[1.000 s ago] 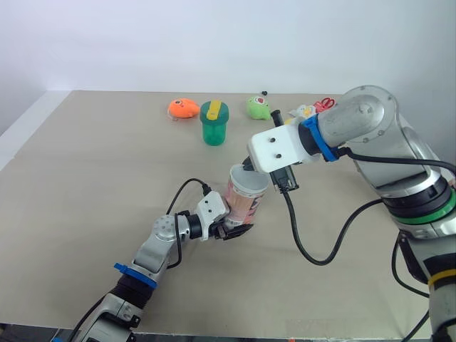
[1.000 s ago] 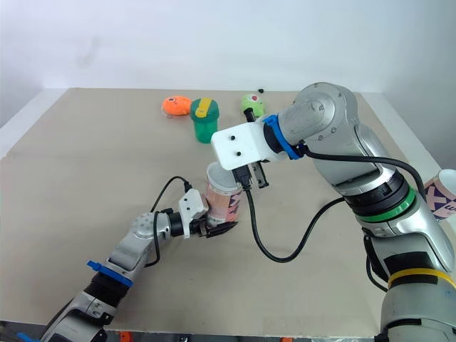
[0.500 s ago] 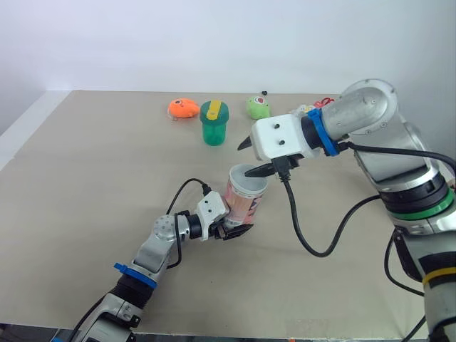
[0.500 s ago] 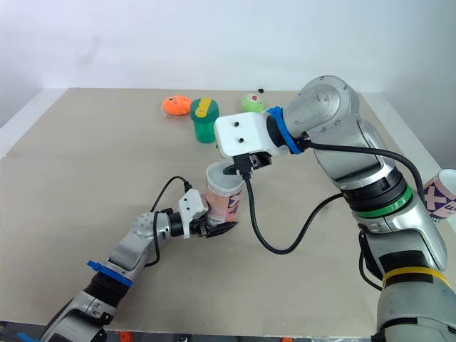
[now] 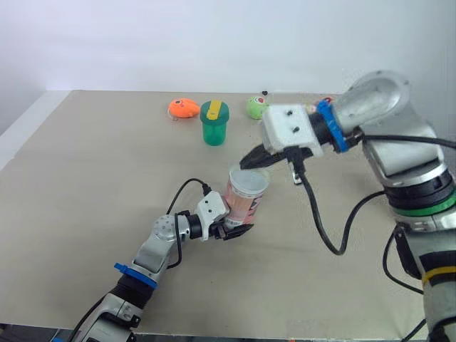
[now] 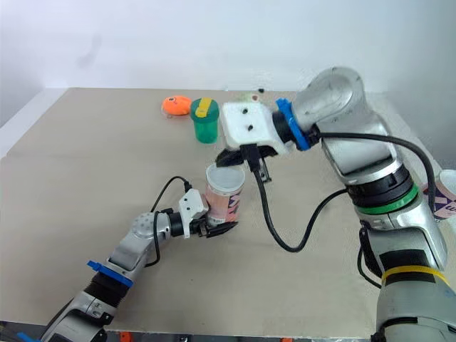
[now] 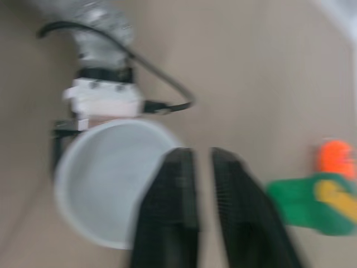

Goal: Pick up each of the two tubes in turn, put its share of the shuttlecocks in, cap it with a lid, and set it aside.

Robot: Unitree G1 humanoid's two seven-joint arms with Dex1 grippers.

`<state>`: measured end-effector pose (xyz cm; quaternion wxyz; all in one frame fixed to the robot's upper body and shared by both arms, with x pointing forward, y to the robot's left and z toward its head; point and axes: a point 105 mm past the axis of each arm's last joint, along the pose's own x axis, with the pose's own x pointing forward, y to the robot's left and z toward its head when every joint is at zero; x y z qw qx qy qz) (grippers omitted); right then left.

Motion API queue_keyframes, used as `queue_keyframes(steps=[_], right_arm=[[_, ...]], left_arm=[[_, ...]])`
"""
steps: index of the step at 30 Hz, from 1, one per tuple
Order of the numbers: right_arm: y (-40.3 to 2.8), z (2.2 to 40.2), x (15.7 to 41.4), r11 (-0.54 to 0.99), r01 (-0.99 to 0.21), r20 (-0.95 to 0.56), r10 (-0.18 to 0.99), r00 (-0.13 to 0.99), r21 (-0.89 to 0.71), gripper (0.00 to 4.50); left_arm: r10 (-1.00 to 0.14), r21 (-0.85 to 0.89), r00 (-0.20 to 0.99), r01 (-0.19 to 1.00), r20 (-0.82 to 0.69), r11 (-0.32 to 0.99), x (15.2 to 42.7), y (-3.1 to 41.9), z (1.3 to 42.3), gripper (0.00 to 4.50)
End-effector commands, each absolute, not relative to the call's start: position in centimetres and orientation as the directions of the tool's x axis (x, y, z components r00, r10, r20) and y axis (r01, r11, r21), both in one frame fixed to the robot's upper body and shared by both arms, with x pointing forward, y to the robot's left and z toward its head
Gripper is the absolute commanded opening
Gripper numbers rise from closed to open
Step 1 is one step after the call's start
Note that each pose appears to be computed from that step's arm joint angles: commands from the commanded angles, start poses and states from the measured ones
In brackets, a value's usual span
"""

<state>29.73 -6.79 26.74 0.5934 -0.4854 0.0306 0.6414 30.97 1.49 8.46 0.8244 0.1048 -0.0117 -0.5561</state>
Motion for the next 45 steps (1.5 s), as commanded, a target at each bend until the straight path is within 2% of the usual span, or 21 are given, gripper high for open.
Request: queue_keyframes(steps=[1,8,16,20,23,26,30,33,36,37,38,39,40,42,45], right_arm=[[-6.9,25.2,29.2,-0.343,-0.793,-0.709,0.689,0.153,-0.504,0.04],[-7.2,20.8,29.1,-0.405,-0.819,-0.801,0.59,0.105,-0.406,0.04],[-7.5,17.0,29.3,-0.416,-0.855,-0.834,0.55,0.034,-0.309,0.04],[-7.0,18.5,29.0,-0.36,-0.881,-0.768,0.641,0.006,-0.307,0.04],[-7.6,19.6,29.7,-0.298,-0.899,-0.726,0.687,0.033,-0.322,0.04],[-7.5,24.9,29.9,-0.141,-0.927,-0.47,0.881,0.043,-0.348,0.04],[-9.0,27.6,29.6,-0.023,-0.949,-0.312,0.947,0.081,-0.316,0.04],[-10.4,28.8,28.9,0.046,-0.966,-0.204,0.974,0.1,-0.252,0.88],[-12.0,29.0,28.8,0.15,-0.969,-0.117,0.978,0.175,-0.194,2.25],[-12.8,28.2,28.7,0.192,-0.965,-0.112,0.971,0.213,-0.177,2.79],[-13.4,27.1,28.6,0.227,-0.962,-0.119,0.962,0.246,-0.153,3.24],[-13.8,26.0,28.4,0.255,-0.957,-0.13,0.953,0.273,-0.136,3.87],[-14.2,24.5,28.1,0.28,-0.953,-0.151,0.943,0.296,-0.118,4.2],[-14.6,22.3,28.0,0.33,-0.938,-0.177,0.922,0.344,-0.105,4.43],[-14.6,19.4,27.9,0.382,-0.919,-0.192,0.899,0.395,-0.1,4.43]], left_arm=[[-0.907,0.144,0.389,0.918,-0.159,0.369,30.8,1.7,6.5,3.35],[-0.908,0.146,0.387,0.919,-0.158,0.366,30.8,1.7,6.5,3.35],[-0.908,0.149,0.389,0.918,-0.155,0.368,30.9,1.6,6.5,3.35],[-0.908,0.15,0.39,0.918,-0.154,0.368,30.9,1.7,6.5,3.35],[-0.908,0.148,0.389,0.918,-0.154,0.368,30.8,1.8,6.5,3.35],[-0.912,0.146,0.381,0.921,-0.153,0.361,30.6,2.0,6.5,3.35],[-0.918,0.134,0.367,0.928,-0.149,0.349,30.3,2.2,6.7,3.35],[-0.921,0.127,0.362,0.93,-0.147,0.345,30.2,2.3,6.8,3.35],[-0.926,0.105,0.35,0.936,-0.145,0.337,29.9,2.5,6.9,3.35],[-0.928,0.096,0.346,0.937,-0.14,0.335,29.9,2.6,7.0,4.08],[-0.93,0.092,0.34,0.939,-0.137,0.33,29.8,2.7,7.1,4.41],[-0.932,0.091,0.336,0.941,-0.136,0.326,29.7,2.9,7.2,4.5],[-0.933,0.092,0.331,0.943,-0.141,0.32,29.6,3.3,7.3,4.5],[-0.932,0.094,0.327,0.944,-0.155,0.315,29.6,4.4,7.4,4.5],[-0.927,0.082,0.318,0.948,-0.197,0.307,29.5,6.7,7.4,4.5]])
